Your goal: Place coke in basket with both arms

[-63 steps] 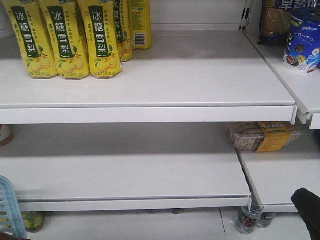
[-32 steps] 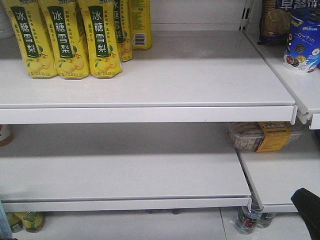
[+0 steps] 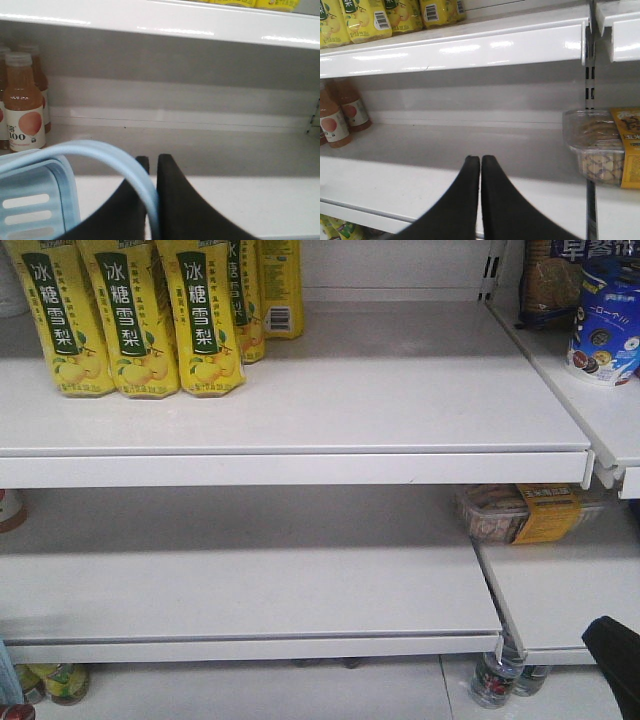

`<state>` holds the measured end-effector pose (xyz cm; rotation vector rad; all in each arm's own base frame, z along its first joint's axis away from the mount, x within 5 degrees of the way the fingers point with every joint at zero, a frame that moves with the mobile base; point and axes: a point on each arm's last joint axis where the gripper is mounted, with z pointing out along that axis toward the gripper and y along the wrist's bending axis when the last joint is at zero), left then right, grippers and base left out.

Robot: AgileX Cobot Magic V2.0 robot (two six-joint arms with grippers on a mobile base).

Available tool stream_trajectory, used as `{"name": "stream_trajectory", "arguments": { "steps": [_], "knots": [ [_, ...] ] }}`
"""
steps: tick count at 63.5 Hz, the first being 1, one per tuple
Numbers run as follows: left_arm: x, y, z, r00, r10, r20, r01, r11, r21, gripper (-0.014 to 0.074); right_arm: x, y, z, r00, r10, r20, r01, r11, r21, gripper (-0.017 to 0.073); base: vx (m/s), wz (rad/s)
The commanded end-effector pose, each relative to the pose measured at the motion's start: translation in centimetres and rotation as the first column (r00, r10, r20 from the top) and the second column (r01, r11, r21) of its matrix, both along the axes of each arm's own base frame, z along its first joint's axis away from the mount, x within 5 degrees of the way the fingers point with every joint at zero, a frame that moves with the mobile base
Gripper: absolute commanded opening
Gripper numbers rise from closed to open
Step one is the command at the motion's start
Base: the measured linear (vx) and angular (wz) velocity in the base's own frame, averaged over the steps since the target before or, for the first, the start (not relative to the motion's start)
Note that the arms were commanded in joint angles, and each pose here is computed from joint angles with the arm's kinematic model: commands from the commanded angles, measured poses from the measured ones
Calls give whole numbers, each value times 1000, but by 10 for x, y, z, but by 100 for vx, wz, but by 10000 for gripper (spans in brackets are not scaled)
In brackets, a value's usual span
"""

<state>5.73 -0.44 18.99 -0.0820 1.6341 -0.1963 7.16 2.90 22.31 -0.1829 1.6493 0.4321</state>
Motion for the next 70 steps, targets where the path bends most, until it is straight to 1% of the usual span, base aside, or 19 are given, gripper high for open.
{"name": "stream_trajectory", "arguments": {
  "steps": [1, 15, 70],
  "knots": [
    [-4, 1, 28, 972, 7, 236, -21, 998, 58, -6, 1, -1, 10, 999, -14, 45, 15, 999, -31, -5, 0, 0],
    [-5, 1, 33, 956, 15, 293, -30, 998, 46, -6, 1, -1, 10, 999, -14, 45, 15, 999, -31, -5, 0, 0],
    [-5, 1, 32, 958, 16, 286, -30, 998, 48, -6, 1, -1, 10, 999, -14, 45, 15, 999, -31, -5, 0, 0]
  ]
}}
